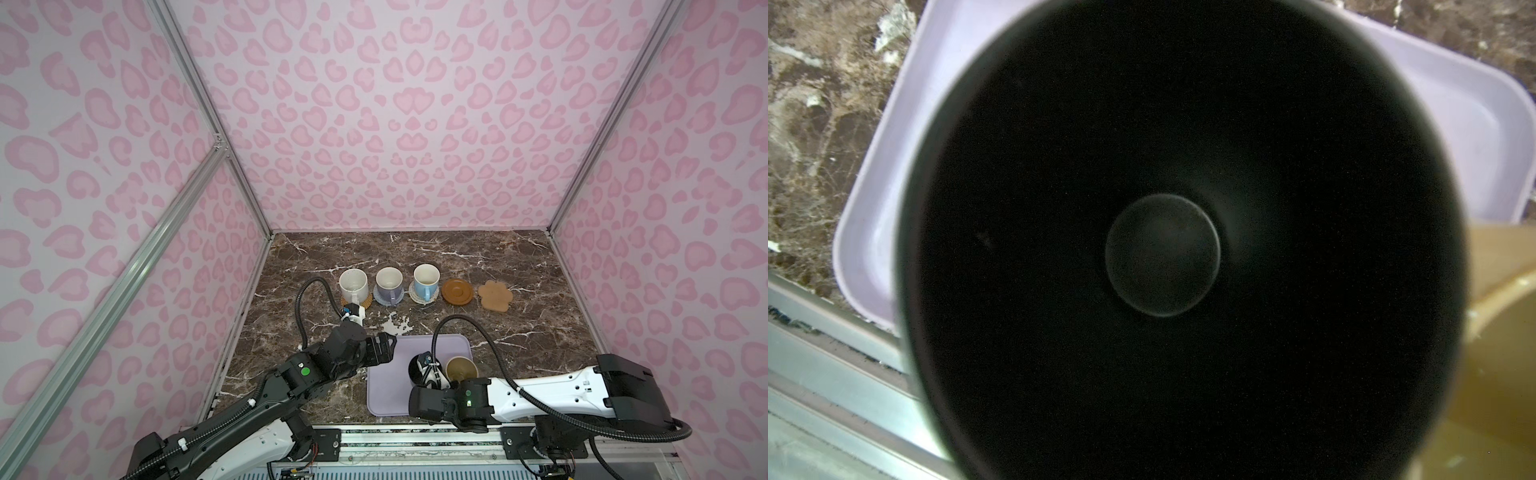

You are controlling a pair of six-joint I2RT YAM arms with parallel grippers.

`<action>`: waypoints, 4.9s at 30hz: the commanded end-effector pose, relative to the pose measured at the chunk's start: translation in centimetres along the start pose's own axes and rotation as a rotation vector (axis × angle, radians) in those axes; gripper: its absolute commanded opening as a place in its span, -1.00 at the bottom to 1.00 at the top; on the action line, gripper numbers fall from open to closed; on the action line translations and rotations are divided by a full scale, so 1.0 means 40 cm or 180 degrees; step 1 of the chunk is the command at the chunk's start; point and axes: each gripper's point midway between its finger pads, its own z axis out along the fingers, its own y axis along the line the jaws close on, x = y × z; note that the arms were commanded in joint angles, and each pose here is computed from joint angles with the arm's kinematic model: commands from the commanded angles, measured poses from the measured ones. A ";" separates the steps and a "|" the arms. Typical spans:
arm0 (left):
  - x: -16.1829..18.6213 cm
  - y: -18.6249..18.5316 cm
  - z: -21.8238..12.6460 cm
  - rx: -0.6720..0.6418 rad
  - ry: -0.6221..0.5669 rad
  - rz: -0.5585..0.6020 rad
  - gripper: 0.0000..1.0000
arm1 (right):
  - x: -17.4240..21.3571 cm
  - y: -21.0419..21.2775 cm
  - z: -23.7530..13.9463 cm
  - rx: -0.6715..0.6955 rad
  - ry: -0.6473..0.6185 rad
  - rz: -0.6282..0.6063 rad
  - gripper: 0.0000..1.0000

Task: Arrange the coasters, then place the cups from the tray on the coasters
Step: 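Lower the right gripper onto the black mug on the tray and close it, then lift the black mug and carry it toward the brown round coaster, then lower the black mug onto the brown round coaster with the right gripper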

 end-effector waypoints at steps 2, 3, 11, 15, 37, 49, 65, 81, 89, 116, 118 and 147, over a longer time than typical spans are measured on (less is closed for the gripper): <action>-0.008 -0.007 0.006 0.0026 -0.0046 -0.0030 0.96 | -0.010 0.006 0.013 0.0016 -0.0042 0.0001 -0.42; -0.008 -0.006 0.007 0.0022 -0.0044 -0.0028 0.95 | -0.012 0.006 0.014 0.0030 -0.0054 0.0001 -0.45; -0.009 -0.005 0.013 -0.0006 -0.0039 -0.0017 0.96 | -0.026 0.006 0.016 0.0099 -0.0091 -0.0037 -0.79; -0.008 -0.006 0.018 -0.0018 -0.0028 0.0006 0.96 | -0.036 0.011 0.015 0.0071 -0.0108 -0.0030 -0.88; -0.087 -0.070 -0.062 0.0289 -0.0379 -0.0143 0.94 | -0.229 -0.023 -0.035 0.0150 -0.0580 0.0001 -1.00; -0.156 -0.151 -0.106 0.0506 -0.0538 -0.0023 0.94 | -0.360 -0.079 -0.057 0.0123 -0.0750 0.0113 -1.00; -0.227 -0.291 -0.064 0.0773 -0.0509 0.0149 0.94 | -0.469 -0.260 -0.138 0.0244 -0.1136 0.0534 -1.00; -0.291 -0.431 0.060 0.0836 -0.0318 0.0178 0.94 | -0.534 -0.464 -0.096 0.0349 -0.1141 0.1046 -1.00; -0.306 -0.449 0.145 0.0731 -0.0269 0.0149 0.94 | -0.555 -0.526 -0.021 0.0427 -0.1013 0.1172 -1.00; -0.306 -0.375 0.300 0.0378 -0.0100 -0.0052 0.94 | -0.557 -0.574 0.196 0.0577 -0.0554 0.1160 -1.00; -0.305 -0.371 0.303 0.0368 -0.0096 -0.0063 0.94 | -0.557 -0.571 0.204 0.0560 -0.0536 0.1155 -1.00; -0.293 -0.364 0.315 0.0374 -0.0057 -0.0103 0.94 | -0.519 -0.572 0.245 0.0749 -0.0304 0.1114 -1.00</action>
